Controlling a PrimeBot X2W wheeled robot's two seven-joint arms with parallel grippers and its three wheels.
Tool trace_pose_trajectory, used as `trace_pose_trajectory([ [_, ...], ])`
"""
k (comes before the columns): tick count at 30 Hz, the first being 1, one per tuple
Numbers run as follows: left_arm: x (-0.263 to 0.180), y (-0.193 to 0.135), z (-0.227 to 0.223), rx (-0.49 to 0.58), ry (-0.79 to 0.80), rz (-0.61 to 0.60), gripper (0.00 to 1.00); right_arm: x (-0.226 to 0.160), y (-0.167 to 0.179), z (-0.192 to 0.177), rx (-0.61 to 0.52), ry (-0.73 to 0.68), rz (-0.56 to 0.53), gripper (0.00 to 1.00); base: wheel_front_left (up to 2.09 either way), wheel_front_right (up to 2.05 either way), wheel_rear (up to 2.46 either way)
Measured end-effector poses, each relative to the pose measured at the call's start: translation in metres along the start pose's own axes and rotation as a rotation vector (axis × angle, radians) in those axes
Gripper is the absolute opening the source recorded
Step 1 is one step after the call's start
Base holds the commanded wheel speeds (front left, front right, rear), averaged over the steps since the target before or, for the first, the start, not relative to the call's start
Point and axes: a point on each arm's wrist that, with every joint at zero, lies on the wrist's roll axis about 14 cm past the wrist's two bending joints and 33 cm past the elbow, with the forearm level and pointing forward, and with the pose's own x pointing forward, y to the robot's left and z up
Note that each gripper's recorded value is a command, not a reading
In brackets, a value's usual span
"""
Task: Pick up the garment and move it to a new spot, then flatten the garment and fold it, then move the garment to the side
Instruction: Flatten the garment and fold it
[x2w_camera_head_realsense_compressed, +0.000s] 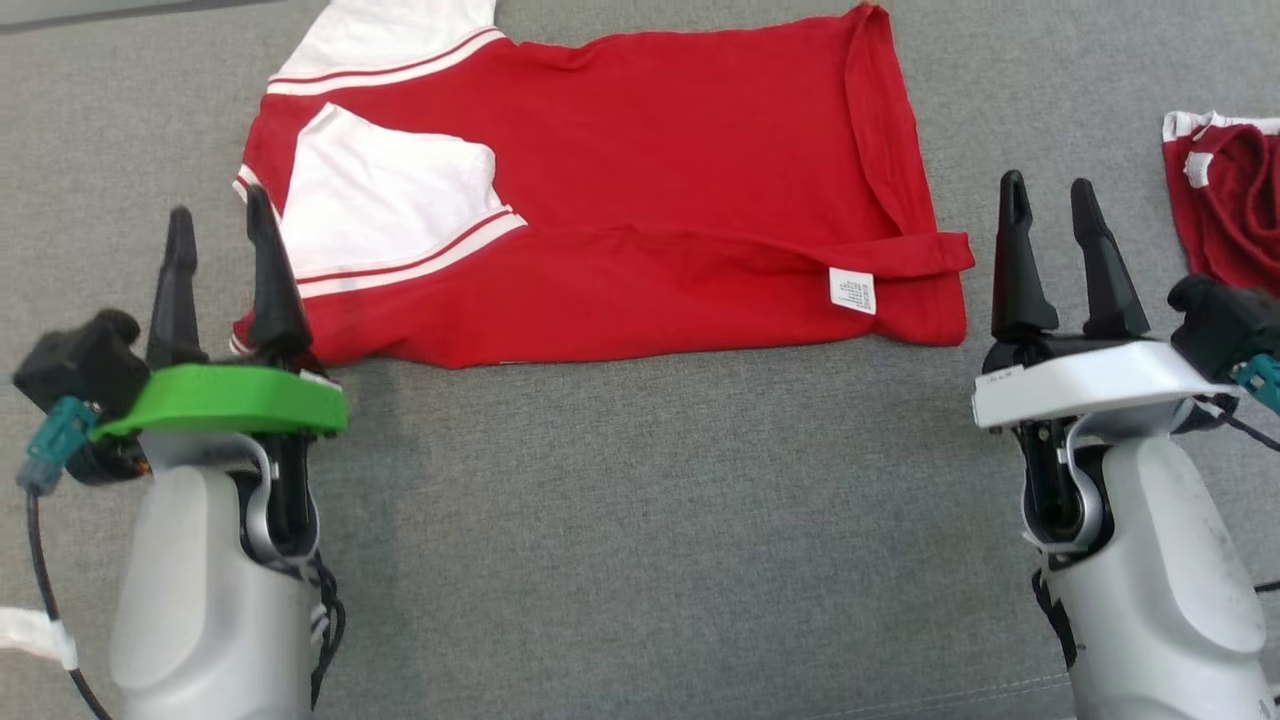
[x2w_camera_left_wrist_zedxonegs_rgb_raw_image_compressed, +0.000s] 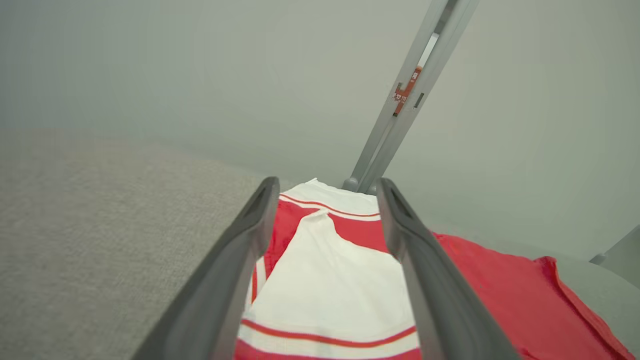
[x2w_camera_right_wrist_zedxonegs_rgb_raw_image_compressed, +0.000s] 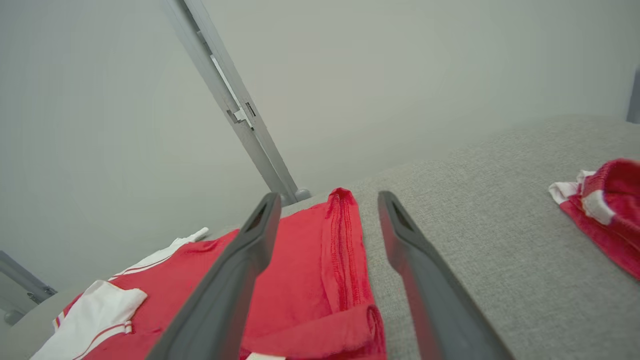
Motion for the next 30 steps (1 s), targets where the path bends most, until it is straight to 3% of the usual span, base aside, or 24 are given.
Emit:
trace_pose_trajectory([
  [4,-0.025,0.016,-0.021,0.016,0.102,0.049,1.00,-0.017,0.004,-0.001,-0.079,0.035,0.019,1.00,0.00,0.00,0.00],
  [13,-0.060,0.040,-0.065,0.003,0.426,0.162,1.00,-0.039,0.012,0.002,-0.060,0.061,0.037,1.00,0.00,0.00,0.00],
  [23,-0.054,0.039,-0.077,-0.073,0.480,0.208,1.00,-0.042,0.005,0.000,-0.063,0.073,0.020,1.00,0.00,0.00,0.00],
  [24,-0.055,0.039,-0.079,-0.073,0.488,0.212,0.85,-0.042,0.004,-0.001,-0.064,0.077,0.017,1.00,0.00,0.00,0.00],
  [26,-0.055,0.038,-0.081,-0.073,0.501,0.218,0.39,-0.044,0.002,-0.006,-0.067,0.102,0.010,1.00,0.00,0.00,0.00],
  [28,-0.054,0.037,-0.080,-0.073,0.498,0.216,0.00,-0.046,-0.002,-0.013,-0.068,0.134,-0.001,1.00,0.00,0.00,0.00],
  [30,-0.056,0.037,-0.078,-0.082,0.495,0.217,0.00,-0.049,-0.009,-0.030,-0.077,0.209,-0.021,1.00,0.00,0.00,0.00],
])
